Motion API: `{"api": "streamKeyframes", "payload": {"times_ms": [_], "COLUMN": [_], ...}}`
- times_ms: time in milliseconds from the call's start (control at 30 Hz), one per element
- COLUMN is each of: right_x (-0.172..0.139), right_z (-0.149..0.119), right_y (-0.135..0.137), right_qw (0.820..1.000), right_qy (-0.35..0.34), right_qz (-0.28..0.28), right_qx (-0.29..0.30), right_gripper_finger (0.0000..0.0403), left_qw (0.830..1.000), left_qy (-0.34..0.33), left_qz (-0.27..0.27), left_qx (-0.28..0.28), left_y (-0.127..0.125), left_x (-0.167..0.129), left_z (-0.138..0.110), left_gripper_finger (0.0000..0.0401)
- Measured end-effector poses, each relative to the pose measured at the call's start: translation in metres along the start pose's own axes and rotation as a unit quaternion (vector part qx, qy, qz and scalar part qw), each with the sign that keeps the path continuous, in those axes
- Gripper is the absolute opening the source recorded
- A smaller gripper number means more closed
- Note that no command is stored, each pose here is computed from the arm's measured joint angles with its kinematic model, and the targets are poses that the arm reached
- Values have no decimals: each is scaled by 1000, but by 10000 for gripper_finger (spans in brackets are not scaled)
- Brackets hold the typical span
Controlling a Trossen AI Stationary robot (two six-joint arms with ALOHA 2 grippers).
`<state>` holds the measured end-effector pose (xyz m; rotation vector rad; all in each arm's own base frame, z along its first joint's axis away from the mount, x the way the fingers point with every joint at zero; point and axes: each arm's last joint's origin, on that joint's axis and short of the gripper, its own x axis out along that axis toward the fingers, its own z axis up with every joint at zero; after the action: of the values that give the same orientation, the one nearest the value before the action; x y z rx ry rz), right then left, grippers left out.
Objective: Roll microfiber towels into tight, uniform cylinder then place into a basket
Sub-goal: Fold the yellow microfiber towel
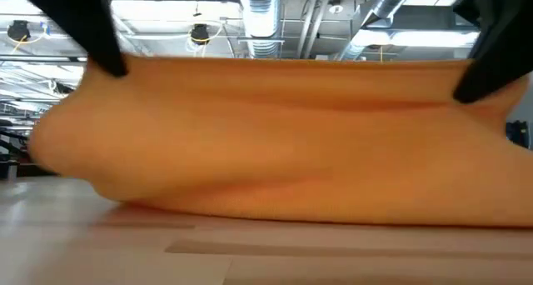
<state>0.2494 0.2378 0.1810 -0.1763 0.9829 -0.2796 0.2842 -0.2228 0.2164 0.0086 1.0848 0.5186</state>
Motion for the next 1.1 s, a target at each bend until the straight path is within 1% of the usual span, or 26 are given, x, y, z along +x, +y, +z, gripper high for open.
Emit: {"api": "streamKeyframes", "payload": {"times_ms": [167, 267, 367, 467, 633, 767, 900, 1100], "right_x": [9, 16, 23, 30, 42, 47, 48, 46], "right_z": [4, 8, 13, 18, 26, 29, 29, 26], "right_y": [-17, -29, -41, -50, -62, -67, -68, -70], "right_qw": [999, 996, 994, 992, 990, 989, 987, 985], "right_qy": [27, 42, 62, 75, 84, 90, 97, 111], "right_qz": [-45, -73, -95, -102, -113, -113, -112, -116], "right_qx": [-7, -8, -9, -8, 14, 29, 57, 60], "right_gripper_finger": [13, 9, 7, 9, 9, 6, 10, 6], "left_qw": [997, 997, 997, 996, 990, 987, 987, 987], "left_qy": [-20, -25, -11, 5, 12, 20, 24, 20], "left_qz": [67, 73, 77, 90, 138, 157, 162, 160], "left_qx": [13, 2, -9, -9, -6, -2, 2, 6], "left_y": [18, 21, 24, 28, 42, 50, 54, 56], "left_x": [-15, -14, -8, 4, 20, 34, 47, 58], "left_z": [18, 24, 28, 28, 30, 31, 31, 33], "left_gripper_finger": [0, 0, 0, 0, 0, 0, 0, 0]}}
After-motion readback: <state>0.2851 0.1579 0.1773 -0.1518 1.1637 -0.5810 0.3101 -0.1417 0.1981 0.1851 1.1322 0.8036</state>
